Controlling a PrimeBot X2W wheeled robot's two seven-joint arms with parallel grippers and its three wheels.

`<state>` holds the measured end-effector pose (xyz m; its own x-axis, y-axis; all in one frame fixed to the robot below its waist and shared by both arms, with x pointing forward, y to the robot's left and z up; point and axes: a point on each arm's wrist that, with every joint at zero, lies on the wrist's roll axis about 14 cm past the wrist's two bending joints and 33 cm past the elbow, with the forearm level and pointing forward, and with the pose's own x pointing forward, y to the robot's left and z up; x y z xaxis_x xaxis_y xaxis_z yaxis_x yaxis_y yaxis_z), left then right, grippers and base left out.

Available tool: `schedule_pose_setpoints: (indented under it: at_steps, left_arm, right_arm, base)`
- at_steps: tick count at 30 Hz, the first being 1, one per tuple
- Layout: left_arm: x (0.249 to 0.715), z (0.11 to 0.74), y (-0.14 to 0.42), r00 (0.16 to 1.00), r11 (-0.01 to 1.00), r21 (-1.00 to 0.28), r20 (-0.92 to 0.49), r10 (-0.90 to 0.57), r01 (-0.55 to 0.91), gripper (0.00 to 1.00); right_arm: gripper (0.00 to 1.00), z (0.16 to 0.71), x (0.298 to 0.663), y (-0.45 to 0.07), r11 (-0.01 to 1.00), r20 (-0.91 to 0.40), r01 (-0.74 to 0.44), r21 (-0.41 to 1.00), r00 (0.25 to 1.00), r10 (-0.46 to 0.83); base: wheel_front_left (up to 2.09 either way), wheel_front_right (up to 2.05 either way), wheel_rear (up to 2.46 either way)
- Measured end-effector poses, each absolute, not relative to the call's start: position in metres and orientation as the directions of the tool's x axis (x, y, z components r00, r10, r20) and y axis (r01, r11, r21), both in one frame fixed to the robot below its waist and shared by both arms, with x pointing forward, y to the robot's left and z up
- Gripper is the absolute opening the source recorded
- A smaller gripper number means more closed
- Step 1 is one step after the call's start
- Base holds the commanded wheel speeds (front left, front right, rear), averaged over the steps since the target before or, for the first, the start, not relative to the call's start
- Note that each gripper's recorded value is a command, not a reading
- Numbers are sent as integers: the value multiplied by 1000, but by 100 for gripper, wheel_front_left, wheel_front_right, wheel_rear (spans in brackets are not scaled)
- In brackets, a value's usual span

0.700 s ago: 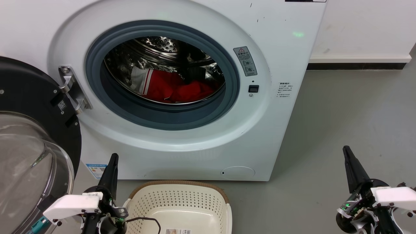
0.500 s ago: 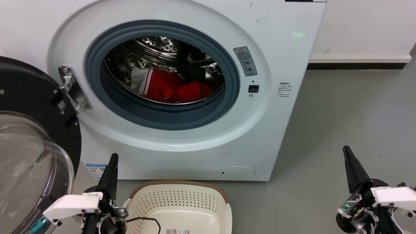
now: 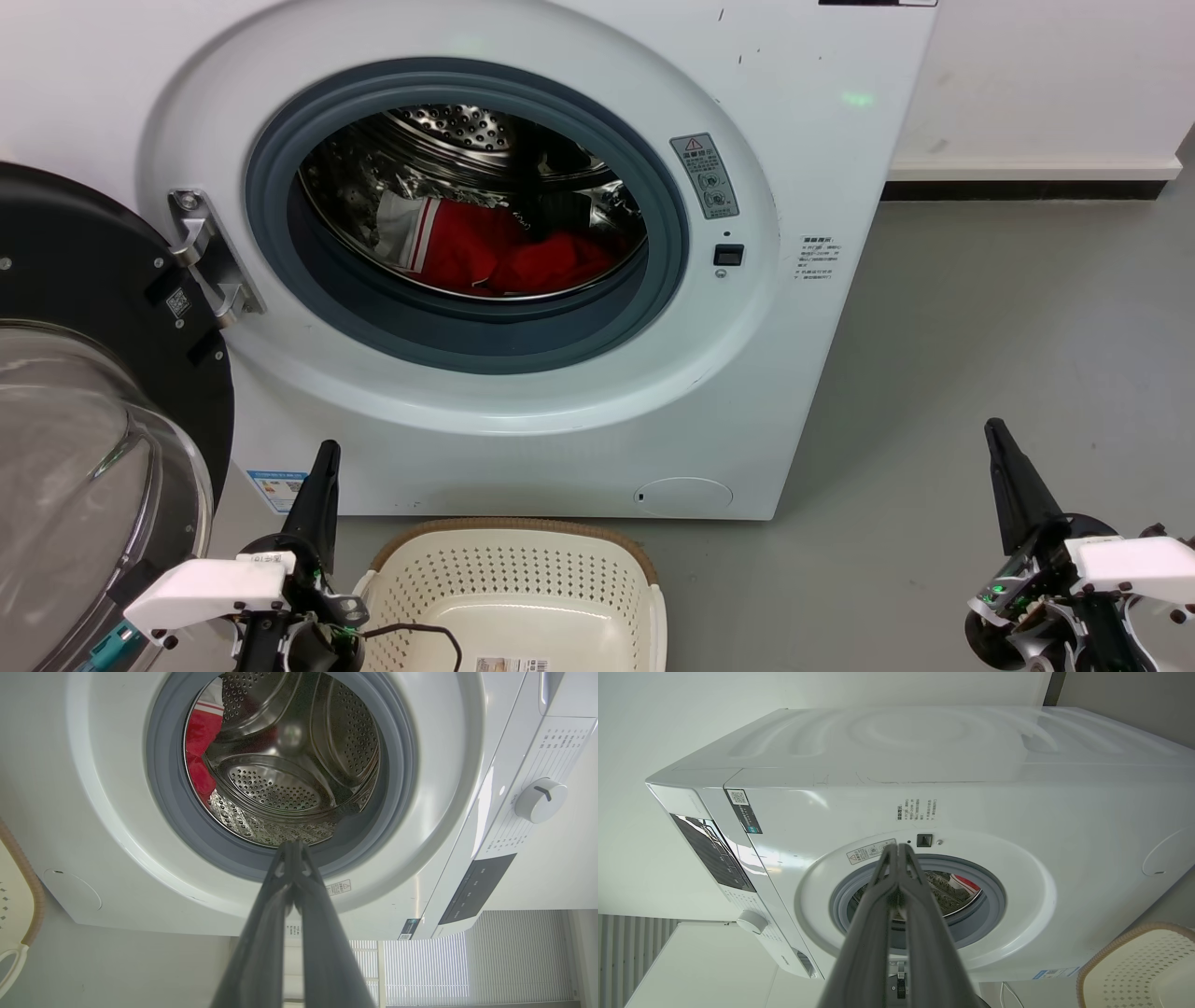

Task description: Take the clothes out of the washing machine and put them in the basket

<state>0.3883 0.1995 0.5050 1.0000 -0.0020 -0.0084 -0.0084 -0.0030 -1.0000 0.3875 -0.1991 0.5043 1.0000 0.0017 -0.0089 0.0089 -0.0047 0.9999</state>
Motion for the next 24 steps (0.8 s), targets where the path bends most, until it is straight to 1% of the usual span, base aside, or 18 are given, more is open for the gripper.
schedule_pose_setpoints:
  at_steps: [18, 19, 21, 24]
  left_arm:
    - [388, 505, 199, 1000, -3, -1000, -8, -2, -8, 0]
    - [388, 505, 199, 1000, -3, -1000, -8, -2, -8, 100]
    - [386, 499, 199, 1000, -5, -1000, -25, -3, -25, 100]
    - [378, 481, 199, 997, -9, -997, -80, -2, -80, 100]
  right_arm:
    - [0, 504, 388, -199, -5, -9, 9, 1000, 1000, 2]
    - [100, 504, 388, -199, -5, -9, 9, 1000, 1000, 2]
    - [100, 499, 386, -199, -7, -24, 24, 1000, 1000, 1]
    - [100, 482, 377, -199, -13, -76, 76, 997, 997, -1]
  base:
    - [0, 0, 0]
    - [0, 0, 0]
    - [0, 0, 0]
    - [0, 0, 0]
